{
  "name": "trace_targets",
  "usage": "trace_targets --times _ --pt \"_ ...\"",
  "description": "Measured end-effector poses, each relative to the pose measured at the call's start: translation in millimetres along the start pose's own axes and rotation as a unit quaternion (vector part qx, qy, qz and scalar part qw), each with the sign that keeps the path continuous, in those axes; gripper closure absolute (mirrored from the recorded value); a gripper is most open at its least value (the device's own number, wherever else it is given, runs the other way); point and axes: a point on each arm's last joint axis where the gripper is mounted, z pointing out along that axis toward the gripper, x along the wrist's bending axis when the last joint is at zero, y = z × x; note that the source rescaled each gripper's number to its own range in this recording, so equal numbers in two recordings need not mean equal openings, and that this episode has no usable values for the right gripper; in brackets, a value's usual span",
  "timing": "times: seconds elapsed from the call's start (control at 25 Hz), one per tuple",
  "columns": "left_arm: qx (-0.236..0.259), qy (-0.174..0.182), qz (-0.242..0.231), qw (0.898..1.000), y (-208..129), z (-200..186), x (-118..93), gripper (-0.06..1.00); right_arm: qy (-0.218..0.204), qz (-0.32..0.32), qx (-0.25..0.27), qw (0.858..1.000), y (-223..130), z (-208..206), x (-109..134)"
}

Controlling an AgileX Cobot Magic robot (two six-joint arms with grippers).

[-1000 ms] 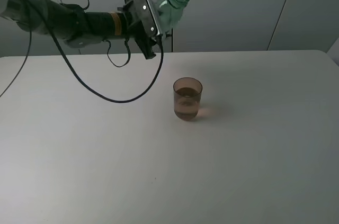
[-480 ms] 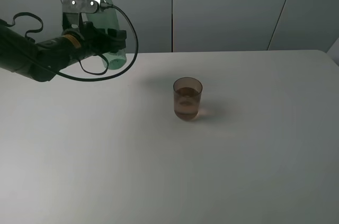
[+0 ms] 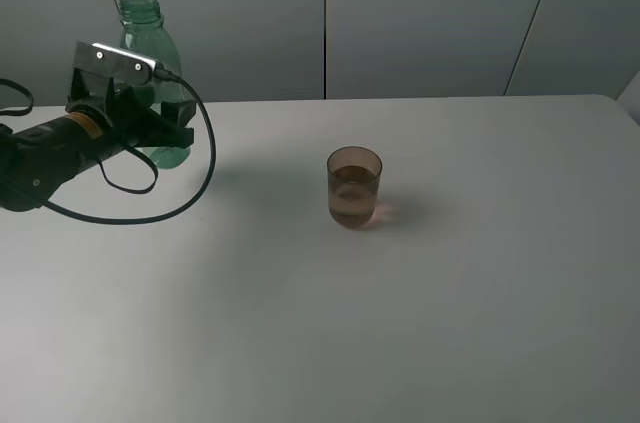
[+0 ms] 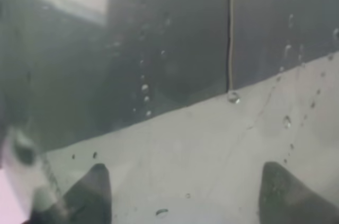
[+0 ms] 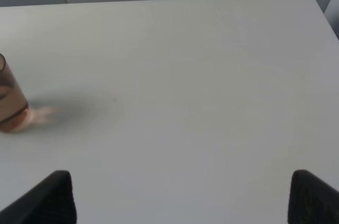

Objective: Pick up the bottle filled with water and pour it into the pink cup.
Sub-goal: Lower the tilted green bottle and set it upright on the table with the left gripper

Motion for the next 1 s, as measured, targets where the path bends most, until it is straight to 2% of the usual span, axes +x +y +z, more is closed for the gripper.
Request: trace_targets --times 0.24,0.56,1.0 --pt "-0.003 0.011 -0.004 1.0 -16 2 8 0.94 0.0 0.0 0.0 1.0 0 0 0" --pt "0.024 0.007 -0.019 1.0 -48 8 5 0.94 0.0 0.0 0.0 1.0 0 0 0" --pt "0.018 0.007 -0.022 1.0 -52 9 4 0.94 0.0 0.0 0.0 1.0 0 0 0"
